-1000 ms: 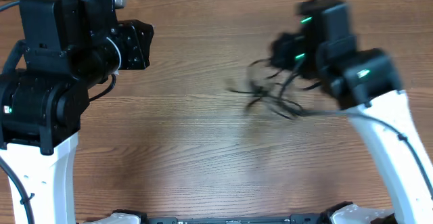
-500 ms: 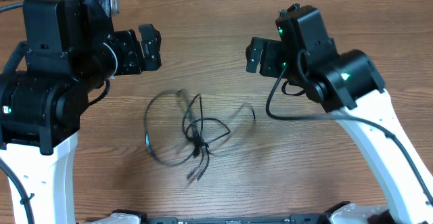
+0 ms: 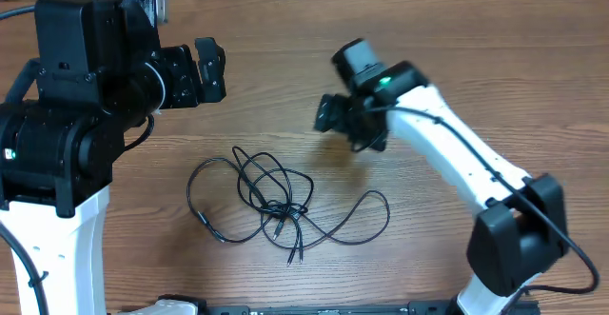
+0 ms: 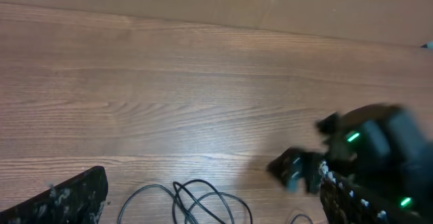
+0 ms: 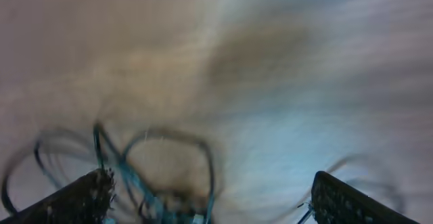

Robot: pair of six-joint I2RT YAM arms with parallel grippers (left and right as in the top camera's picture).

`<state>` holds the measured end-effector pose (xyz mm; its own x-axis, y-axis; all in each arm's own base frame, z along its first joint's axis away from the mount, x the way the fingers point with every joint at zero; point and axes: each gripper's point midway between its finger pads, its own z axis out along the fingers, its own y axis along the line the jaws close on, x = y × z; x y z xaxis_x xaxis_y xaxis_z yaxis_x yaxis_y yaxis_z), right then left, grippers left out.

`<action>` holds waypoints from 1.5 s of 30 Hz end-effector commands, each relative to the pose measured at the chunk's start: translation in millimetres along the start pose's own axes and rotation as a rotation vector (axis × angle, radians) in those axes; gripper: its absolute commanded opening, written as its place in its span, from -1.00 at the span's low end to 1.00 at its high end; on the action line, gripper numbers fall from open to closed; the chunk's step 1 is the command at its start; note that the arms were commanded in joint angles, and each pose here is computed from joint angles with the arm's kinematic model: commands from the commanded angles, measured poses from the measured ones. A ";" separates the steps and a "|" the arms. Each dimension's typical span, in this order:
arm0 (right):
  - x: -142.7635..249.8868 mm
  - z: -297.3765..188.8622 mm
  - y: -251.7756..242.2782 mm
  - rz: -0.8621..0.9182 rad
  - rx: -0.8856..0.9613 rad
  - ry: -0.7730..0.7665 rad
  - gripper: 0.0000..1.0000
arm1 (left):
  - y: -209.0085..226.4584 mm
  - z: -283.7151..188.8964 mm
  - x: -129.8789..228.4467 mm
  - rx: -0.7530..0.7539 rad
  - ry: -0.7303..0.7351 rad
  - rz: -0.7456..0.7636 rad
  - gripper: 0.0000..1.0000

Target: Untangle cables

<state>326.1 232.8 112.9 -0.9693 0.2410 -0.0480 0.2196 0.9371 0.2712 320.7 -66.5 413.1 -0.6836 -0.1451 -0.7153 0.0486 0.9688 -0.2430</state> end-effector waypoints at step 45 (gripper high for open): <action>138.8 60.1 38.5 -1.272 0.179 -0.011 0.00 | 7.2 1.9 19.5 -0.029 0.086 0.098 1.00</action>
<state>205.2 315.8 55.6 -0.5049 -0.8468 -0.1676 -0.8438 0.5251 -0.1107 307.9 -63.9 397.3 -0.7371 -0.0555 -0.6735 0.0868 0.9806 -0.1757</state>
